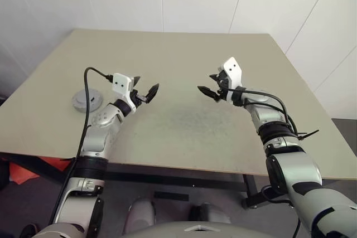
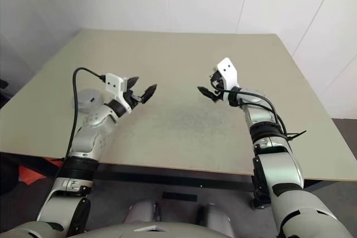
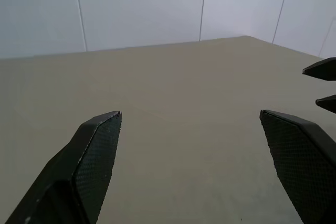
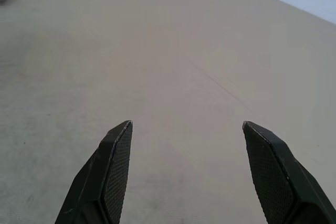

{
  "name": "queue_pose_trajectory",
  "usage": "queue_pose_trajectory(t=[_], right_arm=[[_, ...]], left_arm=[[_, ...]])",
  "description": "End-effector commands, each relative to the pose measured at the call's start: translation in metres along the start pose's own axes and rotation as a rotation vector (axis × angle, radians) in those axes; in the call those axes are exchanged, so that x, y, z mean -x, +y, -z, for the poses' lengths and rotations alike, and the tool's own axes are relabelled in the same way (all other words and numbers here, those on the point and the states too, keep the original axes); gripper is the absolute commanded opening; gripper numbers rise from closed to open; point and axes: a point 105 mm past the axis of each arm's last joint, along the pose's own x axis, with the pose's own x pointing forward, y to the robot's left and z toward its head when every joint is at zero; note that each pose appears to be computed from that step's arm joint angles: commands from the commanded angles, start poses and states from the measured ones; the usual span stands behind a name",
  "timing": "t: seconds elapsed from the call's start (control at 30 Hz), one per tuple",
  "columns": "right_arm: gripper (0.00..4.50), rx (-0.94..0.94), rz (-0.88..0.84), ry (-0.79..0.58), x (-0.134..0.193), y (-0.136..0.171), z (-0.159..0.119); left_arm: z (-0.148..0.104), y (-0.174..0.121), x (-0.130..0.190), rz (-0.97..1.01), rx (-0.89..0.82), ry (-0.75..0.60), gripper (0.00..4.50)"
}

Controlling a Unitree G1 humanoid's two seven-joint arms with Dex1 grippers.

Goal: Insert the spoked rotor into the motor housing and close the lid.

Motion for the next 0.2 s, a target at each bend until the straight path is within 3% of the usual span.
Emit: queue_pose_trajectory(t=[0.03,0.2], right_arm=[[3.78,0.047,0.019,-0.051,-0.0008,-0.0074,-0.0199],[3.78,0.085,0.083,-0.089,-0.0028,-0.0122,-0.0252]], left_arm=[[-0.0149,0.0046,-0.0004,0.015,-0.036,-0.029,4.48],[-0.0141,0.0068,-0.0016,-0.001,-0.072,-0.011,4.48]])
